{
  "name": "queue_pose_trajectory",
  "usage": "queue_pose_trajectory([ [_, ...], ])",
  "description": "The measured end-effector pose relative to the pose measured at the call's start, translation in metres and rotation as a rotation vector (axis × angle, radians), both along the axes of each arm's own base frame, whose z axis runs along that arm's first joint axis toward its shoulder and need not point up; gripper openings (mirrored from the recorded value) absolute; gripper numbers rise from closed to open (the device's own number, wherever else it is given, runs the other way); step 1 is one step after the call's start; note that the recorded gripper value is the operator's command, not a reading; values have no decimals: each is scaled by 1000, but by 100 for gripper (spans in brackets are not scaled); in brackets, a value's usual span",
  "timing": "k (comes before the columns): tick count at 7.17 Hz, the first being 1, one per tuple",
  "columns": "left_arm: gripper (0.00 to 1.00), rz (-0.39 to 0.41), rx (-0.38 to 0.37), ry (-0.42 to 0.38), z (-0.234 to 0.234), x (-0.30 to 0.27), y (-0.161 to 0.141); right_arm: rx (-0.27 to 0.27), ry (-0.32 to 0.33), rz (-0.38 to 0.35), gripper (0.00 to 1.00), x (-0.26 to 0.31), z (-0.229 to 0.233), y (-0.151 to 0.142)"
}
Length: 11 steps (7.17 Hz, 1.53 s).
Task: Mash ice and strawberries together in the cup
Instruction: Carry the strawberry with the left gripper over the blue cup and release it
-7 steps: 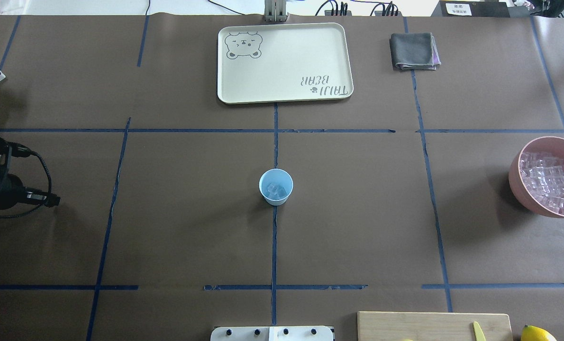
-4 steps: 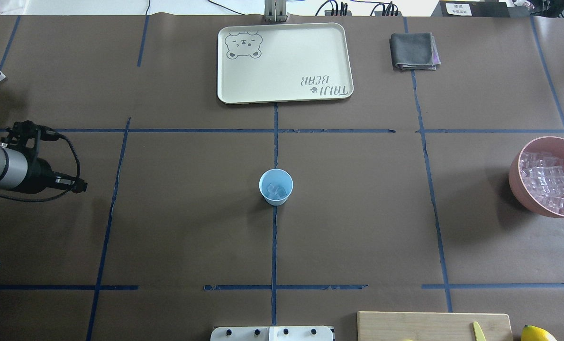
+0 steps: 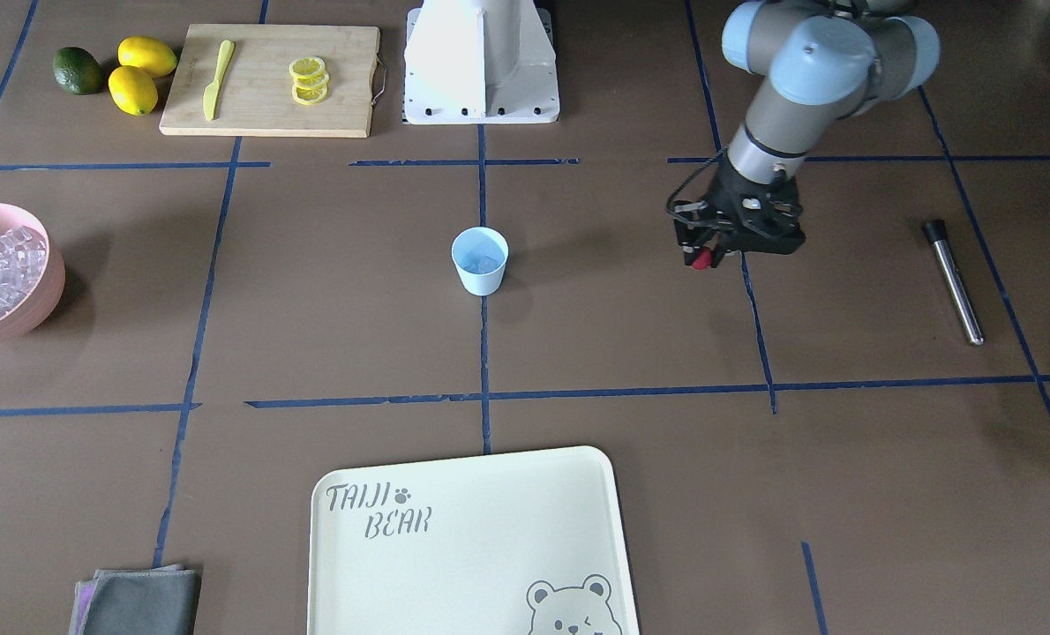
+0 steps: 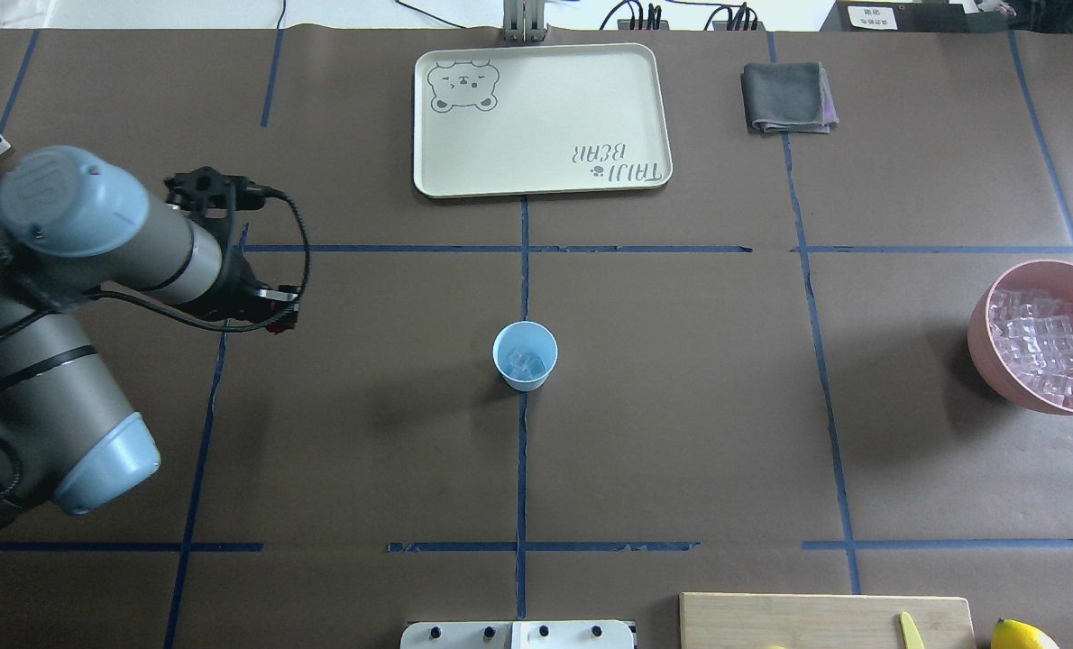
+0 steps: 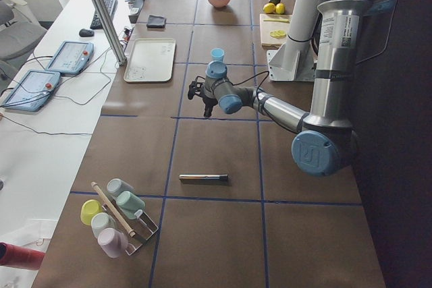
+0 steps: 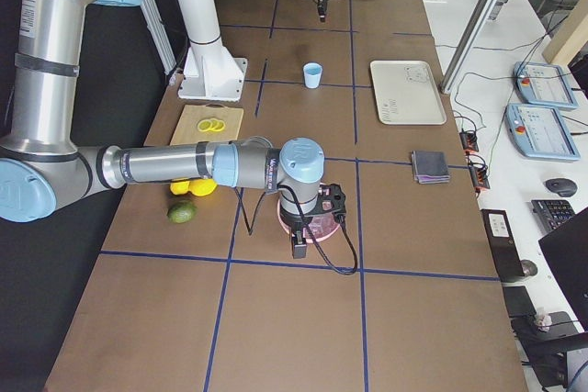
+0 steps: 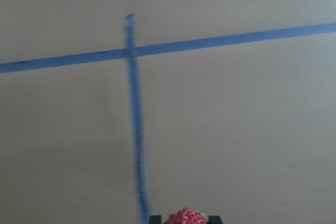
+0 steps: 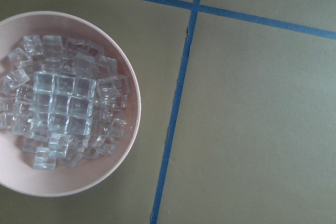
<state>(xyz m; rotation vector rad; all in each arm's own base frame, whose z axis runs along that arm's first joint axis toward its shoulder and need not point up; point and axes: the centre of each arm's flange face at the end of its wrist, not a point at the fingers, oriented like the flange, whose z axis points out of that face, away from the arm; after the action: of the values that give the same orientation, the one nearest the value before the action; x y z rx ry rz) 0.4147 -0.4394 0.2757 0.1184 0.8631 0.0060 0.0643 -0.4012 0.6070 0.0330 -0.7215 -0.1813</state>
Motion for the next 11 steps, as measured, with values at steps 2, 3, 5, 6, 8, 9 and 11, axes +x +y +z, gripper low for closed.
queue_pose_trajectory([
  [2, 6, -39, -54, 21, -101, 48, 20, 0, -2, 0, 100, 0, 0, 0],
  [3, 7, -55, -75, 45, -136, 66, 26, -1, -3, 0, 100, 0, 0, 0],
  [5, 7, -77, -85, 41, -180, 122, 37, -2, -3, 0, 100, 0, 1, 0],
  [6, 8, -80, -80, 31, -188, 140, 40, -2, -3, 1, 100, 0, 1, 0],
  [8, 69, -79, -78, 11, -186, 154, 40, -2, -3, 0, 100, 0, 1, 0],
  [9, 100, -78, -78, 6, -184, 156, 39, -2, -3, 0, 100, 0, 1, 0],
  [11, 100, -87, -69, 5, -185, 156, 38, -3, -4, 0, 100, 0, 1, 0],
])
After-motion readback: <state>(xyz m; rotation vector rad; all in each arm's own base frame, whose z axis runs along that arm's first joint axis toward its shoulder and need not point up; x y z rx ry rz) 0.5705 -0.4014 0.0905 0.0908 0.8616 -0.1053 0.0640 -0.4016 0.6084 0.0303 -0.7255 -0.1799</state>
